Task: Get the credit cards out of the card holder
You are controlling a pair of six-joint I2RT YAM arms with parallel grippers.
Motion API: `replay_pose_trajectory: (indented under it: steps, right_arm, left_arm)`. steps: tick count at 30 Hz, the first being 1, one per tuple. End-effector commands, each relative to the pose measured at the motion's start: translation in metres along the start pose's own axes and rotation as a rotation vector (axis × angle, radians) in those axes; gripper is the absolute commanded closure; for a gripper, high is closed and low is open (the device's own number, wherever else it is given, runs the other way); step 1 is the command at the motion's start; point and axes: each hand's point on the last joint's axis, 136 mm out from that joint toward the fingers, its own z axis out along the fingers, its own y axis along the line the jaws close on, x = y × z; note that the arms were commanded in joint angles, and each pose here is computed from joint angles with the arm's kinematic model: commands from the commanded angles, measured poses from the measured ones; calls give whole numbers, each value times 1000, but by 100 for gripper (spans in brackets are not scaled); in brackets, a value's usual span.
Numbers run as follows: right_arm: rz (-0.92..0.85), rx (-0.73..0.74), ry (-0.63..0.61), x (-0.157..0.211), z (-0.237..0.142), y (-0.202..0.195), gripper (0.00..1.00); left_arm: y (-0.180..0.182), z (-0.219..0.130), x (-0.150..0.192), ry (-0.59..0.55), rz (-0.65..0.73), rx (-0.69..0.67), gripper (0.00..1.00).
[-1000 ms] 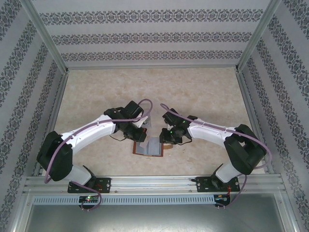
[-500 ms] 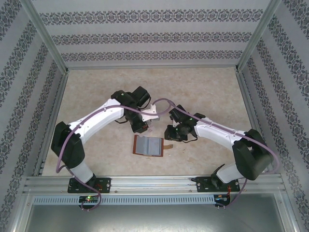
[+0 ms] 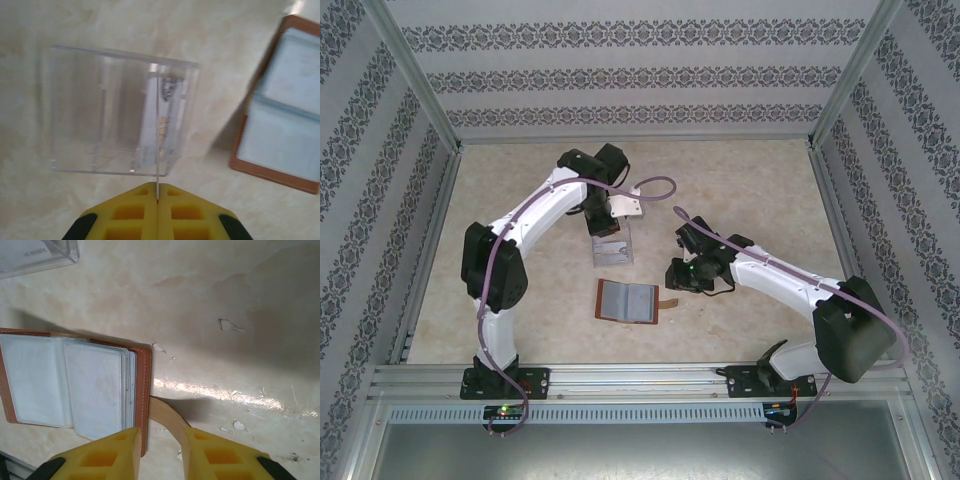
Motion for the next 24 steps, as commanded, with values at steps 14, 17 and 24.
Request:
replay_pose_trajectory:
  steps: [14, 17, 24]
  right_arm:
    - [29, 32, -26, 0, -8, -12, 71]
    - [34, 31, -28, 0, -8, -13, 71]
    - [38, 26, -24, 2, -6, -15, 71]
  left_arm:
    - [32, 35, 11, 128, 130, 14, 100]
    - [29, 43, 14, 142, 139, 38, 100]
    - [21, 57, 20, 162, 178, 95, 100]
